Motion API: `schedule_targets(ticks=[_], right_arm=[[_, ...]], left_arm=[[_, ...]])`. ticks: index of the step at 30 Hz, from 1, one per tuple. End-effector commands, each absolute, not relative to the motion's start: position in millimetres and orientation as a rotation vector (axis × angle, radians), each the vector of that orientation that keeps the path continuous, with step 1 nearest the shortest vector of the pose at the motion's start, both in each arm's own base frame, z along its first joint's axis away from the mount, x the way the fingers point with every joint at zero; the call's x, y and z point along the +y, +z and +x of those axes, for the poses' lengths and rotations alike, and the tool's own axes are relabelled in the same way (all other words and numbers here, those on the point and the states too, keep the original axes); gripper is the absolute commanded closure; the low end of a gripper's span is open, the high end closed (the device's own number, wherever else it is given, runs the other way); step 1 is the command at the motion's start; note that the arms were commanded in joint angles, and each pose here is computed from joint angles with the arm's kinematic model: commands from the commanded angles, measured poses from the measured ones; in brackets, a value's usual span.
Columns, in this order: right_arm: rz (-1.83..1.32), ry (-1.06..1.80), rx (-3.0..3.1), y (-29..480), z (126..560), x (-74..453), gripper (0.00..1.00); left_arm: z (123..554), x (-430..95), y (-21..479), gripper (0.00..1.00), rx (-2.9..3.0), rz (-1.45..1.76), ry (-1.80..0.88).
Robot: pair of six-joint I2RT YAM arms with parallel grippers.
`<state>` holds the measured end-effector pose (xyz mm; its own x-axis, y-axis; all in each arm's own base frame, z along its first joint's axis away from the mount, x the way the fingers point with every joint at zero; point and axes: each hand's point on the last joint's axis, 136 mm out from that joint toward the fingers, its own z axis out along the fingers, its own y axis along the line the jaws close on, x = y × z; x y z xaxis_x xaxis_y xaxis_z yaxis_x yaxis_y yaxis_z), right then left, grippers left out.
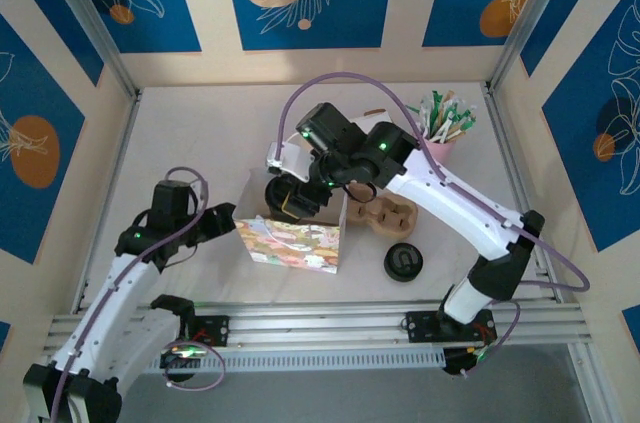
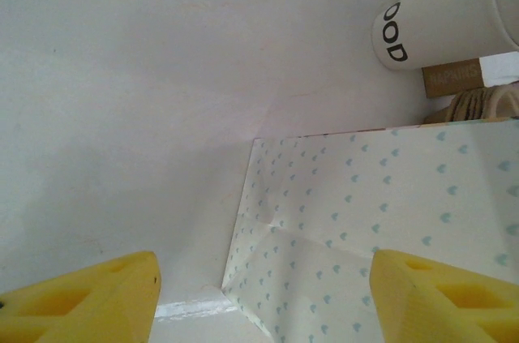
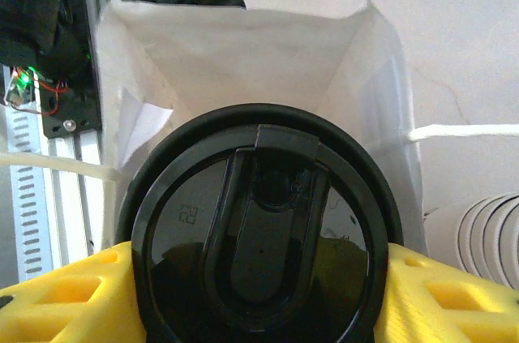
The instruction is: Pack the takeout coffee
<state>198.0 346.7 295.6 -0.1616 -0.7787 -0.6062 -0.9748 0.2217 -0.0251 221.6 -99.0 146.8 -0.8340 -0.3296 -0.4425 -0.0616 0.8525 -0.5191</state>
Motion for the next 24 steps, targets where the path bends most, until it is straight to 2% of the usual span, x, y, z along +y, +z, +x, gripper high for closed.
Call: schedule_targets(ticks=[1,9,24], right_arm=[[-1.688,0.537,1.977,295,194,349,0.74],[-1.738,0.53,2.008,281,196,355,0.74],[-1.804,0.495,2.063,250,198,358,0.74]], left_arm=[[218,-97,160,0.3,2.488,-0.217,-0.636],[217,-95,177,0.29,2.469,-0.17,-0.614],[219,-92,167,0.28,2.489,-0.186,-0.583]])
